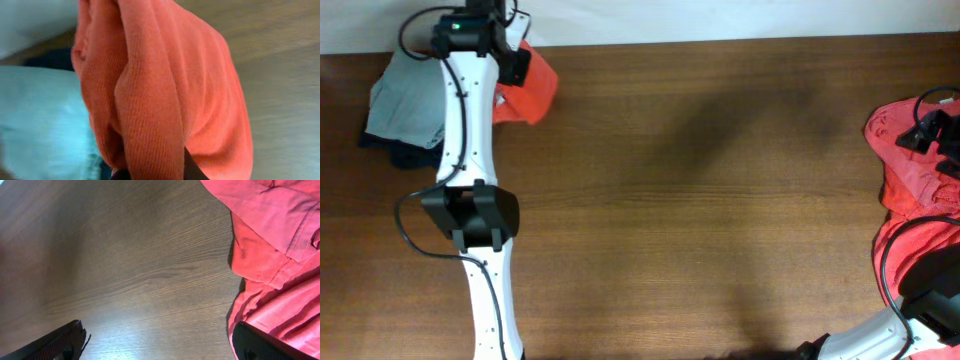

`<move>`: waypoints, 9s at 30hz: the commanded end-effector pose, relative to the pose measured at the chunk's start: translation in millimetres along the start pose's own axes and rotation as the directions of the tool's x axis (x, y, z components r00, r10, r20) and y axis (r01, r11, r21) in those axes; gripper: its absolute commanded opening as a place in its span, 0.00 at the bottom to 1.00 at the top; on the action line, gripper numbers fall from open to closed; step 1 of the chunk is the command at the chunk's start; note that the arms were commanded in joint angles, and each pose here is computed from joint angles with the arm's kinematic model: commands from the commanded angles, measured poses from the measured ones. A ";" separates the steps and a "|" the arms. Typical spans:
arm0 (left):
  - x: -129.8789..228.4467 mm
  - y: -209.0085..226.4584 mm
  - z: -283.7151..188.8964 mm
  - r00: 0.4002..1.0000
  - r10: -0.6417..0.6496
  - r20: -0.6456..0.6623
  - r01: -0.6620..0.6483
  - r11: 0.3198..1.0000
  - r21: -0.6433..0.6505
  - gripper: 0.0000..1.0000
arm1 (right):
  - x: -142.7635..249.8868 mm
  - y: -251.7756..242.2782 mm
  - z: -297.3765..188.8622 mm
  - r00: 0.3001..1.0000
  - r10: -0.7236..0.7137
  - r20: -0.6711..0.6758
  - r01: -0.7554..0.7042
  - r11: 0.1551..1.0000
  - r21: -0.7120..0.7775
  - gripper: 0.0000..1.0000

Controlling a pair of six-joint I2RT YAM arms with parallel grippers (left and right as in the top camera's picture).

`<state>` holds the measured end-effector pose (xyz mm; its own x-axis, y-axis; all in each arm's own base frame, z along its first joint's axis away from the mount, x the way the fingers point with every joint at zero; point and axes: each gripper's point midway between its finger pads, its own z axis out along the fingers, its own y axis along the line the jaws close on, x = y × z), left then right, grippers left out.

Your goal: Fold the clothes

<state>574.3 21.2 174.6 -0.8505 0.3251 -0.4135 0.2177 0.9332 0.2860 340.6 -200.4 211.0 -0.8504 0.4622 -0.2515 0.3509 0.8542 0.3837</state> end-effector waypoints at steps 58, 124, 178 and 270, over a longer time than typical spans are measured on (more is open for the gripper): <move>140.9 258.0 26.3 0.855 -0.516 0.059 0.519 0.842 -0.151 0.99 | -1.0 2.0 -4.5 1.000 -0.008 0.013 0.008 1.000 0.002 0.99; 39.7 68.8 99.0 0.675 -0.715 -0.182 0.633 0.436 0.640 0.01 | -1.0 2.0 -4.5 1.000 -0.008 0.013 0.008 1.000 0.002 0.99; 136.9 36.2 98.4 0.647 -0.576 -0.500 0.689 0.161 0.706 0.01 | -1.0 2.0 -4.5 1.000 -0.008 0.013 0.008 1.000 0.002 0.99; 120.5 215.3 132.5 0.471 -0.882 -0.010 0.833 0.441 0.335 0.00 | -1.0 2.0 -4.5 1.000 -0.008 0.013 0.008 1.000 0.002 0.99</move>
<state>586.2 277.0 80.1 -0.5981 -0.6640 -0.4487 -0.4201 0.7366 -0.5300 340.6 -200.3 211.0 -0.8504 0.4619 -0.2517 0.3504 0.8543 0.3839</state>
